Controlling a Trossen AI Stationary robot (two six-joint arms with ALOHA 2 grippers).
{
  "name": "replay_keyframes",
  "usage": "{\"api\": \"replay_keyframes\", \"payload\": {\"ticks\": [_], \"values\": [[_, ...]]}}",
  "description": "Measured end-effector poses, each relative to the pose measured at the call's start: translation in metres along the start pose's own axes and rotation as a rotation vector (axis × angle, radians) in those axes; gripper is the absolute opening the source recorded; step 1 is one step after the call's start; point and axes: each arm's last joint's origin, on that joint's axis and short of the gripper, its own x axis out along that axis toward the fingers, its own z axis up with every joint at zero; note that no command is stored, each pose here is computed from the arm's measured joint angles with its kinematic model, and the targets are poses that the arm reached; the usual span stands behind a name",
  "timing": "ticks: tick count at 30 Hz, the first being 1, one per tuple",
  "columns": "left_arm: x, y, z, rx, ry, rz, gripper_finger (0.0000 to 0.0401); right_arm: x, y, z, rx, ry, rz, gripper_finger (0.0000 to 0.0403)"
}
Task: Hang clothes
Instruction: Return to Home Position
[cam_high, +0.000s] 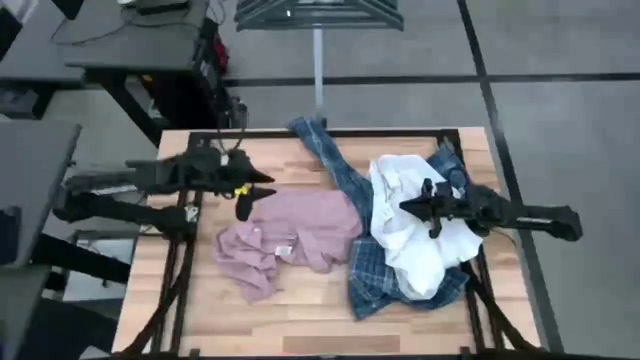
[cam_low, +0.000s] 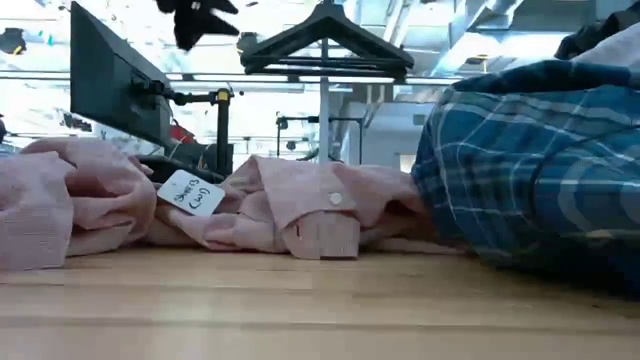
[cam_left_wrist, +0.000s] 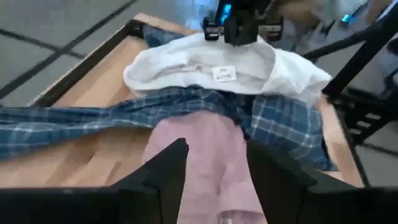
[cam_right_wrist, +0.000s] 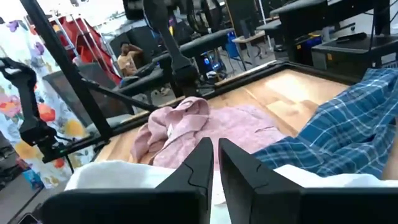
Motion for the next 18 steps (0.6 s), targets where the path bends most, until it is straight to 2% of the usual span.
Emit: {"api": "replay_keyframes", "payload": {"ticks": [4,10,18], "values": [[-0.005,0.010,-0.042,-0.020,-0.063,-0.014,0.0153,0.000,0.000,0.000,0.000,0.000,0.000,0.0015],[-0.020,0.022,-0.093,-0.035,-0.083,-0.005,0.0153,0.000,0.000,0.000,0.000,0.001,0.002,0.0015],[-0.037,0.028,-0.118,-0.011,-0.305,-0.028,0.0153,0.000,0.000,0.000,0.000,0.002,0.002,0.0015]]}}
